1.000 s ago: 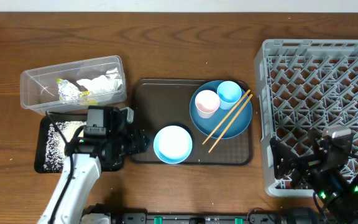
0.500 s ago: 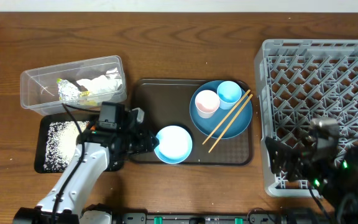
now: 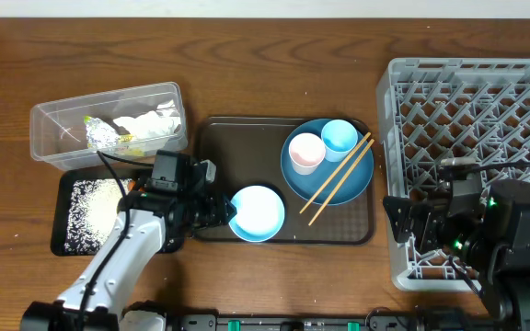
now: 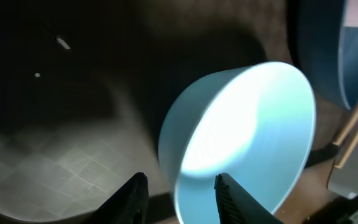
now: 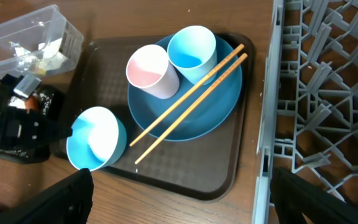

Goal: Sort waste into correct bins and load items into the dishwasher rack
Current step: 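Lower the left gripper and close it on the bowl rim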

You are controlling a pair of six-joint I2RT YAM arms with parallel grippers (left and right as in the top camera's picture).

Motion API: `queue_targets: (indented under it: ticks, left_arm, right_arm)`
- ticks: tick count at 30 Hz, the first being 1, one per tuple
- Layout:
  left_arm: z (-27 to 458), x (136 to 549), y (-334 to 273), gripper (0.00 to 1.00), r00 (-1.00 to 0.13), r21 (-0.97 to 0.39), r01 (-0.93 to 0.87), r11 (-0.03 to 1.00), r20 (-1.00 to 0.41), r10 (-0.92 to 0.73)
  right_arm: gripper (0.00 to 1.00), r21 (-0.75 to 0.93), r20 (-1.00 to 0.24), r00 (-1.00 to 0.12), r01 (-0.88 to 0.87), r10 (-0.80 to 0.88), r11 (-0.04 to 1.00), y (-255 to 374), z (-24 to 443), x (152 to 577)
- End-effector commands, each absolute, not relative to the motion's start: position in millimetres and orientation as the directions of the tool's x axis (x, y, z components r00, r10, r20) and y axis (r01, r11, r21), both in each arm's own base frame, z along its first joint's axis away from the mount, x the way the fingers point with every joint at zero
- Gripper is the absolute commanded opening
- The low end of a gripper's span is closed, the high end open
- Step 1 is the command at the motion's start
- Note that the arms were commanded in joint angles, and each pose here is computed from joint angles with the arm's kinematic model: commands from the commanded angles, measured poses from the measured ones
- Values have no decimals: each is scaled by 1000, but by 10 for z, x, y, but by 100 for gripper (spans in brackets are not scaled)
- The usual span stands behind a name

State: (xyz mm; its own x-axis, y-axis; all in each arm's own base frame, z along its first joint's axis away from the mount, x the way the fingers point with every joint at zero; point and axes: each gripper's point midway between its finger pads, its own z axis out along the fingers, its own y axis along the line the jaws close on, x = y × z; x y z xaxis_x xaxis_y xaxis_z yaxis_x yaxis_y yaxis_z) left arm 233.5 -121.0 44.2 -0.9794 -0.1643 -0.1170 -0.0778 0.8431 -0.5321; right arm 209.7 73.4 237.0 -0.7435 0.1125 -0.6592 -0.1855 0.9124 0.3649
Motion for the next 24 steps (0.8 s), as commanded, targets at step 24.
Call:
queue_targets:
  ticks: [24]
  left_arm:
    - [244,2334,-1206,13,-978,-516,-152,843,-43,-203]
  right_arm:
    - [91,358,-671,-734,-199,103,912,728,2413,2091]
